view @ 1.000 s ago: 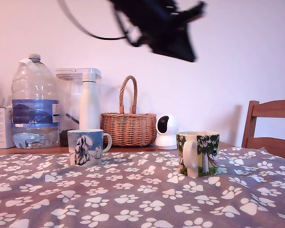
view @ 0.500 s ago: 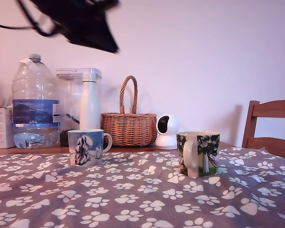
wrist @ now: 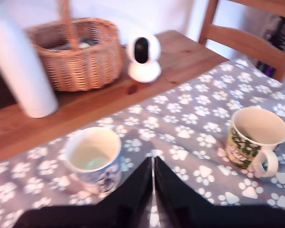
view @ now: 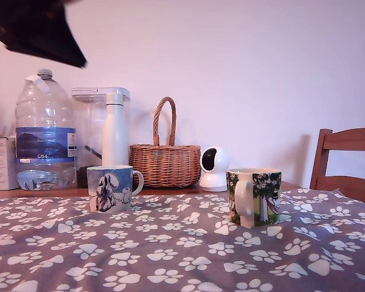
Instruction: Pick up the coffee capsules from the table one by one and drop them inside the nearest coffee cup
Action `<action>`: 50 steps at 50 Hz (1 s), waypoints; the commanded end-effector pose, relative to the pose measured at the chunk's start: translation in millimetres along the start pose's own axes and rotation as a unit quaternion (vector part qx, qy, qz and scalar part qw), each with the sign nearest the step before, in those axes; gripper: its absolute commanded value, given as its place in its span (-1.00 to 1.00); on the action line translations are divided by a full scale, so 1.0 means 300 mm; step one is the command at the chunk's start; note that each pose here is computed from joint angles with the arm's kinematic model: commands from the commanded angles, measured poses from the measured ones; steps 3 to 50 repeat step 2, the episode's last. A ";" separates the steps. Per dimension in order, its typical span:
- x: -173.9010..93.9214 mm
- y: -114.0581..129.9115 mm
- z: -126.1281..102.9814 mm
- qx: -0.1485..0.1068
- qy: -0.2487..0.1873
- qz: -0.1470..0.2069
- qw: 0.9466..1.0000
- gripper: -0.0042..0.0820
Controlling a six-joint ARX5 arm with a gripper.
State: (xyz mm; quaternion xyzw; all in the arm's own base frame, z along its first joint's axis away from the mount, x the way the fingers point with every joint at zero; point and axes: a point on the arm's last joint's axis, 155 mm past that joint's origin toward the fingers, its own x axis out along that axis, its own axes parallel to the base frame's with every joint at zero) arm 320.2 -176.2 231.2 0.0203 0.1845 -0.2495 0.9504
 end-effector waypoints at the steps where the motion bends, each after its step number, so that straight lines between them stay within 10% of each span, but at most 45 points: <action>1: -0.006 0.013 -0.031 -0.004 0.009 0.007 1.000 -0.96; 50: -0.011 0.013 -0.030 -0.004 0.008 0.007 1.000 -0.96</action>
